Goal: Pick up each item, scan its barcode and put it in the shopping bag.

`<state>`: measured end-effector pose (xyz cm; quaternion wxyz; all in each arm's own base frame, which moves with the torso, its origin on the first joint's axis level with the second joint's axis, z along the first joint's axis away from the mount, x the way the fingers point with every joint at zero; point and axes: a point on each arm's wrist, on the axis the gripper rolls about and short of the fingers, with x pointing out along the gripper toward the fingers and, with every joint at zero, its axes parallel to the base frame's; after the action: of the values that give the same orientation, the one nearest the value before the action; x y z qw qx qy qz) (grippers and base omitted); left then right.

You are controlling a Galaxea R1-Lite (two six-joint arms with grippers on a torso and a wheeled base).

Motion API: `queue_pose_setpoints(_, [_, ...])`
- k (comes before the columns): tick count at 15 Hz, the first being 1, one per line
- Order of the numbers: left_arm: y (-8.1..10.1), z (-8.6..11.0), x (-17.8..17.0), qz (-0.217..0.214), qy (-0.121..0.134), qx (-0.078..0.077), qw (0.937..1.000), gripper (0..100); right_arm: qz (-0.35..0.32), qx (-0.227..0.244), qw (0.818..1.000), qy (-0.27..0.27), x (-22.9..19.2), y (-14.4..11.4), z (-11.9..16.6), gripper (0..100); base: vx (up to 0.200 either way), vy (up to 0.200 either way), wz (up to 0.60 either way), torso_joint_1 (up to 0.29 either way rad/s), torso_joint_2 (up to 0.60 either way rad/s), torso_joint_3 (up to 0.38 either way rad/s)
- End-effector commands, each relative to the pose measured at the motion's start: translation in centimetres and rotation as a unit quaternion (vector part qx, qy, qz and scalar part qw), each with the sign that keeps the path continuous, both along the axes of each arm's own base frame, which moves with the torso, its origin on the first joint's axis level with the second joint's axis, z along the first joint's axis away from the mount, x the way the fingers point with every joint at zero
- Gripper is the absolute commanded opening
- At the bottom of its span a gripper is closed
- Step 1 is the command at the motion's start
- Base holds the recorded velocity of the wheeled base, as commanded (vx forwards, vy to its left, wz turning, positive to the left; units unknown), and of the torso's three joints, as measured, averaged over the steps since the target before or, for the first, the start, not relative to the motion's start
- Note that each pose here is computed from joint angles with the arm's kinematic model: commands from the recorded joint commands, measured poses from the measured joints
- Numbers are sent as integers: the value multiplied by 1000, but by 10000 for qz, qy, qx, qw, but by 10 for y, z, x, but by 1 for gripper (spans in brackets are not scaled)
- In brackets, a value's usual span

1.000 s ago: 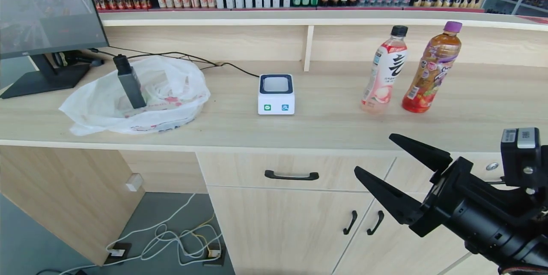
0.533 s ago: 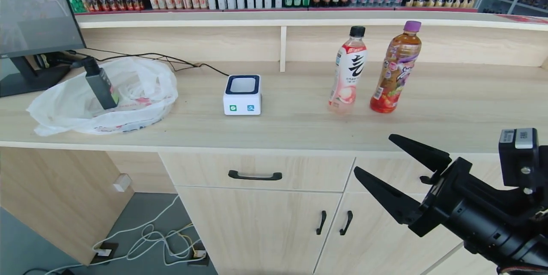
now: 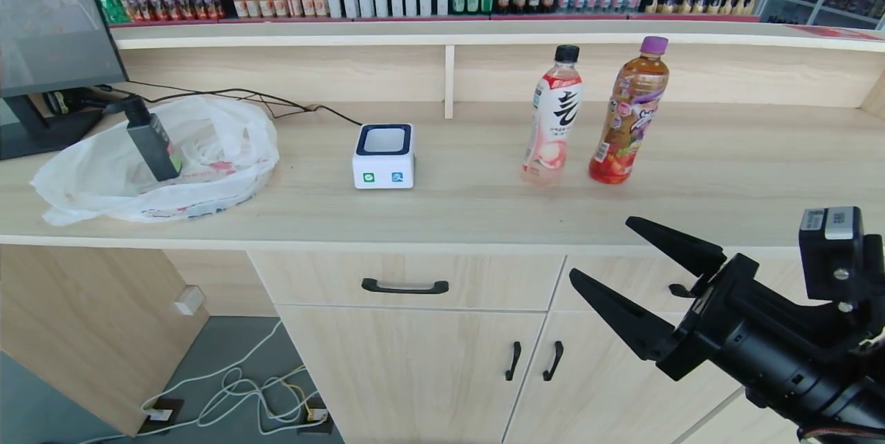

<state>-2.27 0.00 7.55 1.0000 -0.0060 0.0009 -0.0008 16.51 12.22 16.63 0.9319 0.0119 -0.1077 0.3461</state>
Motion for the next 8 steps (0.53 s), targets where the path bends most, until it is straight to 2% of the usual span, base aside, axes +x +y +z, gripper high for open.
queue_pose_setpoints(1, [0,0,0,1,-1,-9,10000,100,-1,-18,10000,22,1,0,-1,100,200,0,0,-12,-2,2])
queue_pose_setpoints(2, [0,0,0,1,-1,-9,10000,100,-1,-18,10000,22,1,0,-1,100,200,0,0,7,7,7])
queue_pose_setpoints(8, [0,0,0,1,-1,-2,10000,100,-7,5,10000,2,6,4,0,100,0,0,0,0,0,0])
